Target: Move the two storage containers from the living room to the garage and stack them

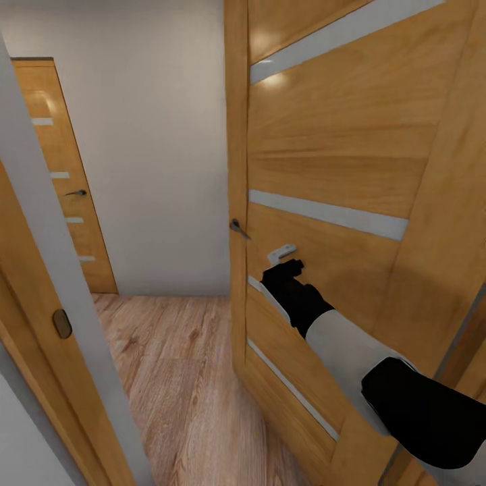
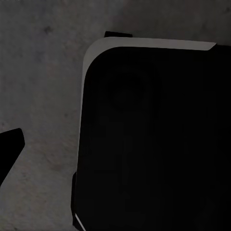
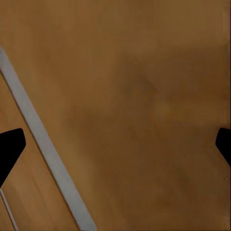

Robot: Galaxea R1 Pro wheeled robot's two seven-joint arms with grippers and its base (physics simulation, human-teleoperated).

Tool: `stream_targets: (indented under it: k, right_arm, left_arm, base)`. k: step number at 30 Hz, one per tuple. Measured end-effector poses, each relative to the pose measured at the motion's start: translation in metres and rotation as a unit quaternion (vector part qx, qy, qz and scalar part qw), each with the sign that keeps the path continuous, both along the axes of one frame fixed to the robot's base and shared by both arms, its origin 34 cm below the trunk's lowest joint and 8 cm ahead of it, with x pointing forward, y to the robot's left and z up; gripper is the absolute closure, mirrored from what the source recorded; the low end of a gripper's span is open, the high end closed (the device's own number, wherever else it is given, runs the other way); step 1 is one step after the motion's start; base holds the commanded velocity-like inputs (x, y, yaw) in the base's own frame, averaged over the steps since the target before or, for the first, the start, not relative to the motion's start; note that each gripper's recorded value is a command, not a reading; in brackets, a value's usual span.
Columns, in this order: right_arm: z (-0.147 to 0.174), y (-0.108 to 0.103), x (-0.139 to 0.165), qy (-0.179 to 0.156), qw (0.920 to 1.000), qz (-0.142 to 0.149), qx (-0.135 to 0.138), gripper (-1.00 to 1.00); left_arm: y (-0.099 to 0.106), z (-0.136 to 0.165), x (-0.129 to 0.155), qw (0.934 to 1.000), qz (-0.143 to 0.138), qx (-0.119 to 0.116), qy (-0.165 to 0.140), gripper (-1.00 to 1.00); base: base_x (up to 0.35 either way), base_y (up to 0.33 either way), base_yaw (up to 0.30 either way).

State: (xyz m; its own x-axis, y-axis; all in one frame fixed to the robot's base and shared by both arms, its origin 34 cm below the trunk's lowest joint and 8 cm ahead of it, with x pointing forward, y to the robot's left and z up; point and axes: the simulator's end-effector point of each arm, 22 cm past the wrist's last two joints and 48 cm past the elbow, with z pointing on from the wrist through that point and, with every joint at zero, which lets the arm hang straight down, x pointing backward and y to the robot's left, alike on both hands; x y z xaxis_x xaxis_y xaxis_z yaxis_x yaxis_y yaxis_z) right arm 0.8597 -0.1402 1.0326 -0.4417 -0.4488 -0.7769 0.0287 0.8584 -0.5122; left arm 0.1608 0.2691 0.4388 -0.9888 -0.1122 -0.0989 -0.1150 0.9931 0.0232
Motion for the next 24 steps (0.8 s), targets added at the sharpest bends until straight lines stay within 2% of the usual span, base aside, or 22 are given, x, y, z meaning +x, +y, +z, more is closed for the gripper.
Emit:
stream_targets:
  k: [7,11,14,20,23,24]
  right_arm:
    - [0.005,-0.002,0.004,-0.006,1.0,-0.001,0.004,-1.0]
    - [0.012,-0.002,0.005,-0.014,0.9999,0.0,-0.004,-1.0]
    - [0.026,0.006,0.005,-0.028,0.9996,0.009,0.003,-1.0]
    - [0.055,0.031,0.003,-0.051,0.9974,0.043,0.027,-1.0]
    - [0.054,0.048,0.002,-0.041,0.9953,0.077,0.044,-1.0]
    - [0.051,0.059,0.001,-0.032,0.9931,0.098,0.055,-1.0]
  left_arm:
    - [0.0,0.0,0.0,1.0,0.0,0.0,0.0,-1.0]
    - [0.0,0.0,0.0,1.0,0.0,0.0,0.0,-1.0]
    - [0.0,0.0,0.0,1.0,0.0,0.0,0.0,-1.0]
    - [0.001,0.0,0.0,1.0,0.001,0.003,0.0,-1.0]
    - [0.001,0.0,0.0,1.0,0.001,0.004,0.001,-1.0]
    - [0.001,0.0,0.0,1.0,0.001,0.004,0.001,-1.0]
  base:
    - [0.0,0.0,0.0]
    - [0.0,0.0,0.0]
    - [0.0,0.0,0.0]
    - [0.0,0.0,0.0]
    - [0.0,0.0,0.0]
    - [0.039,0.0,0.0]
